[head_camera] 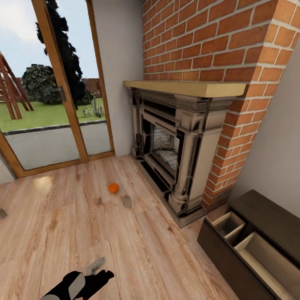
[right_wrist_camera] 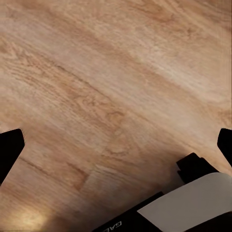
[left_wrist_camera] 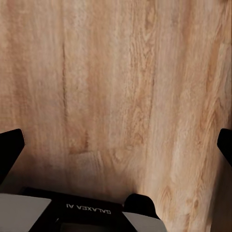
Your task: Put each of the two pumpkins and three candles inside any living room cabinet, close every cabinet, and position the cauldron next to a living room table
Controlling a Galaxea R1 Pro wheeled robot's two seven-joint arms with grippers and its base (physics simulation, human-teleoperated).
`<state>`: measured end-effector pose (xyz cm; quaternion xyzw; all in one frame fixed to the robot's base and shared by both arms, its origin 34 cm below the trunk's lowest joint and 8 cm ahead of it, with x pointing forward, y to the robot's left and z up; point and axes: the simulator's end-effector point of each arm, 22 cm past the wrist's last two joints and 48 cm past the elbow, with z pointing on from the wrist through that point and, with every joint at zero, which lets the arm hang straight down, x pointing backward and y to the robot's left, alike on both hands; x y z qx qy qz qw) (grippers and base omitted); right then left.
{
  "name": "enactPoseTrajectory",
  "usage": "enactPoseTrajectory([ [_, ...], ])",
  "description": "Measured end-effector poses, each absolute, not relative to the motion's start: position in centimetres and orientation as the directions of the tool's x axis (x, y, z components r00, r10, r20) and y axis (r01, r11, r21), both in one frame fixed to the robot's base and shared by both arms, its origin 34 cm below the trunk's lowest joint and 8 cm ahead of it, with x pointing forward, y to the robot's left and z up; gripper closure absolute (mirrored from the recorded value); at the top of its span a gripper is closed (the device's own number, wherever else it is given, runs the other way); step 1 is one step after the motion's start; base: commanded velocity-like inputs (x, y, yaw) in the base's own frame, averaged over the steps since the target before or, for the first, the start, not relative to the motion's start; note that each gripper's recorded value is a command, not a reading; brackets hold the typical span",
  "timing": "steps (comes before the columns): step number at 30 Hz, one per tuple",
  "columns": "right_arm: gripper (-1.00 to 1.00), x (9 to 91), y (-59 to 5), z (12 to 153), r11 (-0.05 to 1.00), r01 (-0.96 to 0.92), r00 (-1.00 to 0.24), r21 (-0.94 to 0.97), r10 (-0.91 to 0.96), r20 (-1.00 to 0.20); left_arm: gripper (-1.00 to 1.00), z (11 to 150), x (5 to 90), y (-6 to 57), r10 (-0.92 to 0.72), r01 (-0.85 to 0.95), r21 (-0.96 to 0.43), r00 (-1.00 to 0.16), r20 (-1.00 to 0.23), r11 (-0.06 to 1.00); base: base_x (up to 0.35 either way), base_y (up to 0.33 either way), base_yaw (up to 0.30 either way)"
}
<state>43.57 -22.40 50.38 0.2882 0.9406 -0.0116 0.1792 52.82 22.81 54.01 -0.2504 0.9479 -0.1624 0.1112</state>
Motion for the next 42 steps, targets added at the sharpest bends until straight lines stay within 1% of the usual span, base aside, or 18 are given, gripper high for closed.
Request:
enactPoseTrajectory([
  [21,-1.0,43.0,-22.4,49.9,0.835,0.546,-0.776,0.072,0.536,-0.331,-1.0,53.3,52.3,22.8,-0.51,-0.444,-0.355,-0.852,-0.116,0.823,0.0,0.0,0.26],
  [28,-1.0,42.8,-21.2,49.7,0.887,0.459,-0.828,0.053,0.449,-0.337,-1.0,53.0,52.0,22.9,-0.509,-0.446,-0.351,-0.854,-0.111,0.824,0.0,0.0,0.228],
  [35,-1.0,42.7,-21.0,49.7,0.896,0.442,-0.838,0.047,0.431,-0.336,-1.0,52.9,51.9,23.1,-0.508,-0.446,-0.346,-0.854,-0.11,0.825,0.096,0.0,0.073],
  [38,-1.0,42.7,-21.0,49.6,0.897,0.439,-0.839,0.046,0.427,-0.337,-1.0,52.9,52.6,23.7,-0.512,-0.442,-0.339,-0.846,-0.151,0.831,0.274,0.0,0.007],
  [39,-1.0,42.6,-21.1,49.6,0.898,0.438,-0.84,0.043,0.426,-0.335,-1.0,52.8,52.7,24.2,-0.514,-0.445,-0.323,-0.841,-0.17,0.835,0.309,0.0,0.002],
  [42,-1.0,42.1,-21.9,49.6,0.893,0.45,-0.842,0.0,0.425,-0.331,-1.0,52.0,51.7,26.4,-0.515,-0.478,-0.21,-0.835,-0.192,0.853,0.317,0.0,0.001],
])
